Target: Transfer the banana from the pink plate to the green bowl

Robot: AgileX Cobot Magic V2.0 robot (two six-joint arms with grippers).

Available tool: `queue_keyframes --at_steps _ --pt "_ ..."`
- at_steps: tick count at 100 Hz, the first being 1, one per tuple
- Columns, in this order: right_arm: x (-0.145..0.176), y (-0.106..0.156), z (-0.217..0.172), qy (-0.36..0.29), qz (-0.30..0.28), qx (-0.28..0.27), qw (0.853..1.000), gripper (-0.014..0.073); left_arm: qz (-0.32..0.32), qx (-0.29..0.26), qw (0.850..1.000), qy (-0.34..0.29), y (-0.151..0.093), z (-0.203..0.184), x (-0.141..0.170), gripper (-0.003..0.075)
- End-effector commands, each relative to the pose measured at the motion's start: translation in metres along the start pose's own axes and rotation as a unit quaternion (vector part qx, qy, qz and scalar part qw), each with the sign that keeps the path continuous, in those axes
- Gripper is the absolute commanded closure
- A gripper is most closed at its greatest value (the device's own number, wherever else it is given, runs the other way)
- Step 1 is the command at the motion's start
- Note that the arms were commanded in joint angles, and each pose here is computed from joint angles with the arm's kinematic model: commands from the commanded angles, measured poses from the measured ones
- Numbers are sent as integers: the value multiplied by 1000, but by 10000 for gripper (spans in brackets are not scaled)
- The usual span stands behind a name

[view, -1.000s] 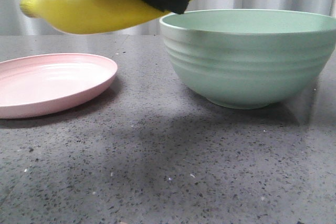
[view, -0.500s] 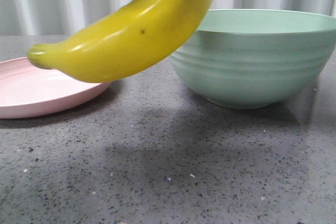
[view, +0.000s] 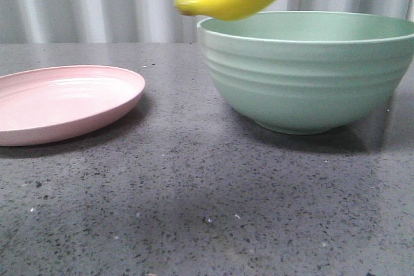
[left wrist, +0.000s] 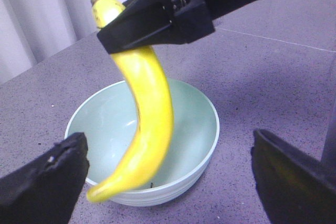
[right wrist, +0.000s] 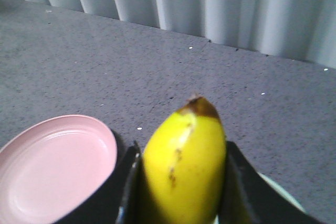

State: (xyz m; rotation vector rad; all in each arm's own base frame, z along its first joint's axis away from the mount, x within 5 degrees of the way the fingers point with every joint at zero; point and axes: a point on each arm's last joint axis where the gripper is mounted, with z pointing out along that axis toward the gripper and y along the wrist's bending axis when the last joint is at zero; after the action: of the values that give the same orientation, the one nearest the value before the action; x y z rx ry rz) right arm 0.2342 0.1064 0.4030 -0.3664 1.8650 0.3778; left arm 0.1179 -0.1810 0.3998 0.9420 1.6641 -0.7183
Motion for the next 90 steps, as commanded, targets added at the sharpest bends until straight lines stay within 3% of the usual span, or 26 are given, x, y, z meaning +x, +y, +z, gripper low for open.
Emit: queue_keyframes --at_steps 1,27,58,90 --pt "-24 -9 -12 -77 -32 29 996 664 -1 -7 998 -60 1 -10 -19 136" --pt "-11 -18 16 -29 -62 49 996 644 -1 -7 998 -60 1 -10 -19 136" --pt "8 -21 40 38 -58 46 996 265 -1 -7 998 -60 1 -10 -19 136" --pt "6 -21 38 30 -60 47 997 248 -1 -7 998 -63 1 -10 -20 136"
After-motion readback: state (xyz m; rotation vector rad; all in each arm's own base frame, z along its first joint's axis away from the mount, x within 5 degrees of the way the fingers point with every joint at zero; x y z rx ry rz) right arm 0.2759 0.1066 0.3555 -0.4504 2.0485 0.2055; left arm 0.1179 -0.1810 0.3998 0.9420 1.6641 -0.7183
